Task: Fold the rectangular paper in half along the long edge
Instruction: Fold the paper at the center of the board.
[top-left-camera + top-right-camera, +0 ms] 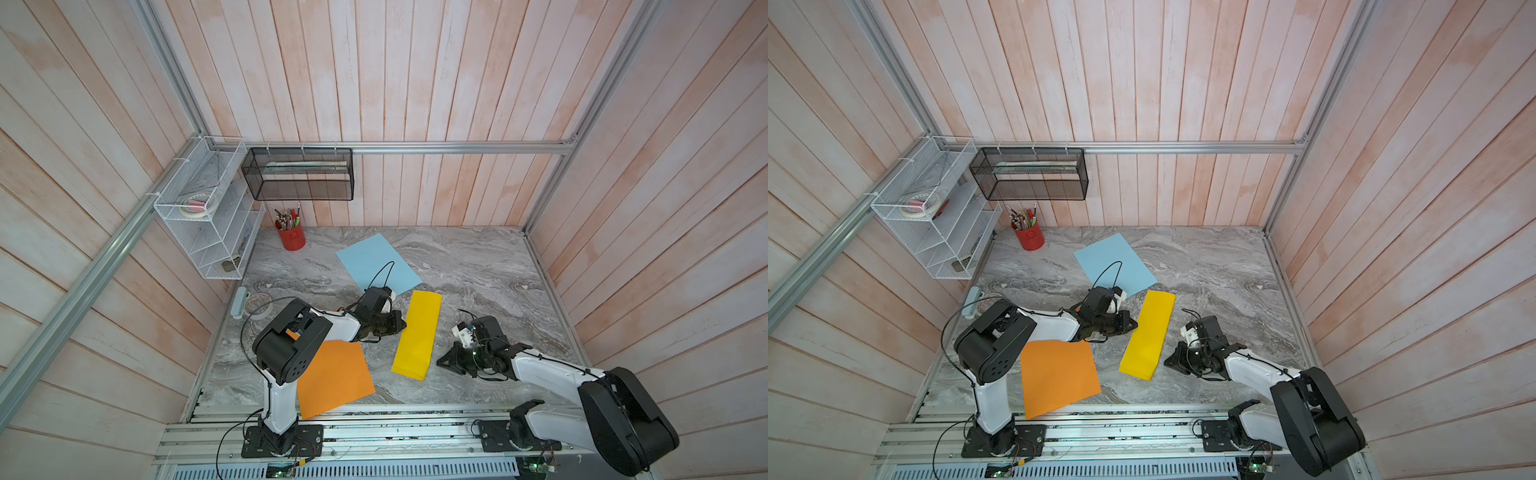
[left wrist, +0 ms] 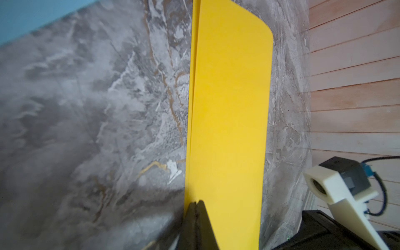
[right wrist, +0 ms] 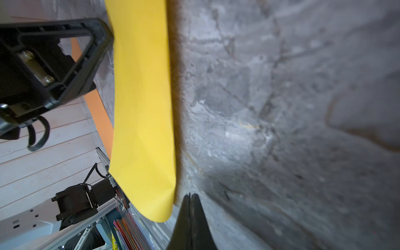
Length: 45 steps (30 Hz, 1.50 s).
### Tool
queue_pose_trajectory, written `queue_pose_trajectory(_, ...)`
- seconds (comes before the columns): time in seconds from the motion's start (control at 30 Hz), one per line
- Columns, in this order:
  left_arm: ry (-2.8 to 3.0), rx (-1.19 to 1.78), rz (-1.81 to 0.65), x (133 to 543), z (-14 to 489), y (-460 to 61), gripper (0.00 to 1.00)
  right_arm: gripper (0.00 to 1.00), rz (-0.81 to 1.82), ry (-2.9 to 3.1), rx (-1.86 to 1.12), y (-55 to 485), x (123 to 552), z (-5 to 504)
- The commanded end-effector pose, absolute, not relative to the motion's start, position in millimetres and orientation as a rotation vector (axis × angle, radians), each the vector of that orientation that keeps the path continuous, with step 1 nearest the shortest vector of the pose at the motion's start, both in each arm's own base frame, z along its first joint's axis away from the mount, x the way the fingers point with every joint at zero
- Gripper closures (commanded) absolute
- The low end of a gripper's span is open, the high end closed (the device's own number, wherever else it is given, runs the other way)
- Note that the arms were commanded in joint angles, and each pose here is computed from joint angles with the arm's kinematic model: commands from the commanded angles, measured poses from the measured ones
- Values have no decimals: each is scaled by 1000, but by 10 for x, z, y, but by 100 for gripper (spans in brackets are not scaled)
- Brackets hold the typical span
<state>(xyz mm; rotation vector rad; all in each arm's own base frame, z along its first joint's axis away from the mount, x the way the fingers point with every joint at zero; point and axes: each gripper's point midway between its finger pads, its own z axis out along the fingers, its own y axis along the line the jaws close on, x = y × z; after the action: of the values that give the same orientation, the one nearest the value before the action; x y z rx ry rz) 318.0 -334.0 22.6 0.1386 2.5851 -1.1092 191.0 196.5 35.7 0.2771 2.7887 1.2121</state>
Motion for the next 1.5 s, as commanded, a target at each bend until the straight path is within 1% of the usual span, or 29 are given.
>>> queue_pose_trajectory(0.0,2742,78,-993,2989,-199,-3108,100,100,1231,2751,186,2136,2102,530)
queue_pose_trajectory(0.13,2741,77,-992,2988,-191,-3104,100,100,1260,2786,89,2407,2118,509)
queue_pose_trajectory(0.27,2746,77,-985,2987,-197,-3098,100,100,1286,2822,72,2551,2002,411)
queue_pose_trajectory(0.4,2750,76,-982,2989,-208,-3094,100,100,1256,2857,165,2411,1828,257)
queue_pose_trajectory(0.57,2757,82,-978,2985,-233,-3097,100,100,1232,2925,273,2169,1464,37)
queue_pose_trajectory(0.67,2760,83,-975,2980,-239,-3094,100,100,1202,2951,308,2037,1332,-39)
queue_pose_trajectory(0.73,2760,86,-975,2974,-238,-3091,100,100,1194,2939,316,1995,1352,-7)
queue_pose_trajectory(0.8,2760,85,-973,2971,-240,-3085,100,100,1210,2896,295,2024,1462,116)
queue_pose_trajectory(0.93,2759,81,-979,2971,-234,-3092,100,100,1283,2818,200,2220,1696,422)
queue_pose_trajectory(1.03,2757,79,-981,2975,-230,-3095,100,100,1303,2812,145,2351,1744,498)
queue_pose_trajectory(1.2,2758,79,-976,2981,-224,-3093,100,100,1313,2842,116,2446,1659,448)
queue_pose_trajectory(1.33,2761,80,-980,2989,-233,-3104,100,100,1301,2893,158,2358,1514,255)
queue_pose_trajectory(1.47,2768,88,-973,2988,-247,-3106,100,100,1224,3002,177,2149,1237,-29)
